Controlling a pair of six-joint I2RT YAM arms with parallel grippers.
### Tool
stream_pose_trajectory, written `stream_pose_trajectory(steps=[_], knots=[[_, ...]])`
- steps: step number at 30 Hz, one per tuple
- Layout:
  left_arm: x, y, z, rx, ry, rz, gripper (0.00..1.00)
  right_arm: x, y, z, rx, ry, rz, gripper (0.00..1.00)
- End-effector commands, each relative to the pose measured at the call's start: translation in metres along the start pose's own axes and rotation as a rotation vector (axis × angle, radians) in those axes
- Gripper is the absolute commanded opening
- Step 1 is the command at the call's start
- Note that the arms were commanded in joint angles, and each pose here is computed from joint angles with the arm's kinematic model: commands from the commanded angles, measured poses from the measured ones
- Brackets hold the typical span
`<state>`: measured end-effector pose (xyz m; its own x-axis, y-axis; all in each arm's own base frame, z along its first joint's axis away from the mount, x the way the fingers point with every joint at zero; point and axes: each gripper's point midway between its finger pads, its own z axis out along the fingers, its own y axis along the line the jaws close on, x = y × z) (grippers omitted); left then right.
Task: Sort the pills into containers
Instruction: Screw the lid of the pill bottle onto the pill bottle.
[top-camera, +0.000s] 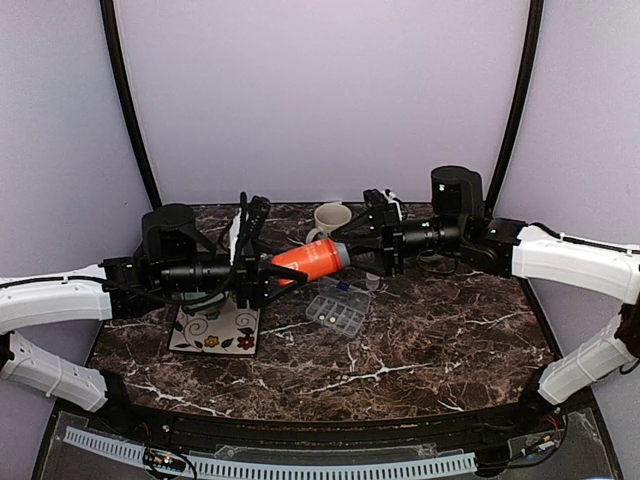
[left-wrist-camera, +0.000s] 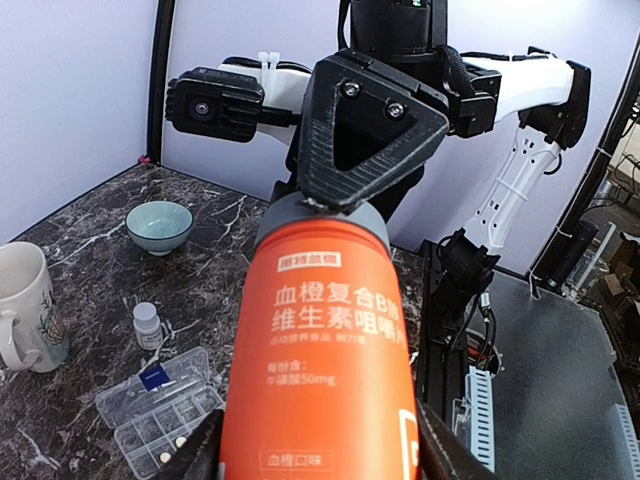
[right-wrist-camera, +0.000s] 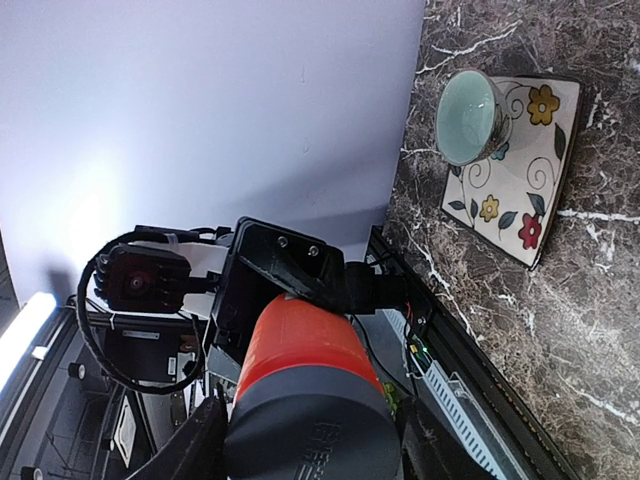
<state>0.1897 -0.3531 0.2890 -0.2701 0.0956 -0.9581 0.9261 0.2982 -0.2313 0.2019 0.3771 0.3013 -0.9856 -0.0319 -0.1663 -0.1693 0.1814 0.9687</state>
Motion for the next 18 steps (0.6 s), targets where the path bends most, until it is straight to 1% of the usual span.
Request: stream_pose_trajectory(steps=[1, 5, 18], knots=[[-0.0831, -0.0182, -0.0302, 0.038, -0.310, 0.056, 0.00, 0.0186, -0.0155, 0.0055, 0.066, 0.043, 0.001, 0.55], [-0.0845, -0.0159, -0.0335, 0.035, -0.319, 0.040, 0.00, 0.0191, -0.0162, 0.0035, 0.077, 0.039, -0.015, 0.61], [-0.0779, -0.0106, -0.0344, 0.052, -0.311, -0.004, 0.00, 0.0151, -0.0121, -0.0026, 0.093, 0.005, -0.065, 0.66]])
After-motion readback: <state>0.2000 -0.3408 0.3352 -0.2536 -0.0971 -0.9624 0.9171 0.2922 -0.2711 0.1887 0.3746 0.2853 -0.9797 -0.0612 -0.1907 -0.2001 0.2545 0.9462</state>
